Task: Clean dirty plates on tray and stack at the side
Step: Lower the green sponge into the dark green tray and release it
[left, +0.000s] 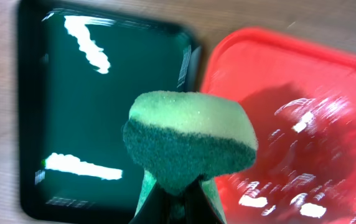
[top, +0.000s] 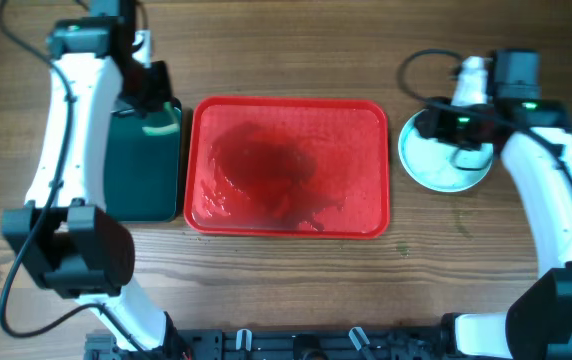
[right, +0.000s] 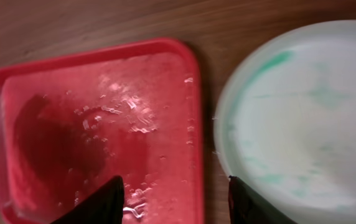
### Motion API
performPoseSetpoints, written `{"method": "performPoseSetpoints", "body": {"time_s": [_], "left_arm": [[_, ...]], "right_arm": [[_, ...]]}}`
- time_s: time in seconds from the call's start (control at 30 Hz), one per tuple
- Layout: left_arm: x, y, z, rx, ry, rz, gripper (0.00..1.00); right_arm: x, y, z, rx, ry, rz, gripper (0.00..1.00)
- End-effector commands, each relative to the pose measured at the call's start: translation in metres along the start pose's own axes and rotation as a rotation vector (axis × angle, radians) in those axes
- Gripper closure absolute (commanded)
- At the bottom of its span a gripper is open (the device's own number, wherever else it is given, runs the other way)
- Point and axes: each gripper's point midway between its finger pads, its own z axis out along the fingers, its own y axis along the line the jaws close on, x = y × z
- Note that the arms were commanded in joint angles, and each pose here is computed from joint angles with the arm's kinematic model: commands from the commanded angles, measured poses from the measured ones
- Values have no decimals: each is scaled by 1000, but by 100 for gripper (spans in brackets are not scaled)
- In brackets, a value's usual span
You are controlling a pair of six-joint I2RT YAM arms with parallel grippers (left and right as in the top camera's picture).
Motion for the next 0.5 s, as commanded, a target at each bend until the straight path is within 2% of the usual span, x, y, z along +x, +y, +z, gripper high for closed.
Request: {"method": "performPoseSetpoints", "body": {"time_s": [0.0,0.17,0.3,0.47], "left_arm": [[13,39,-8,-72,60,120,96],[18,69,12,-83,83,48,96],[29,73,47,-87,104,-9,96],[33,76,103,-86,42,-9,96]], "right_arm": [[-1,61,11,-80,-27,-60,45],[14,100,34,-110,0,-130,43],[24,102,51,-102,47,-139,43],[26,101,54,-98,56,-139,43]]}}
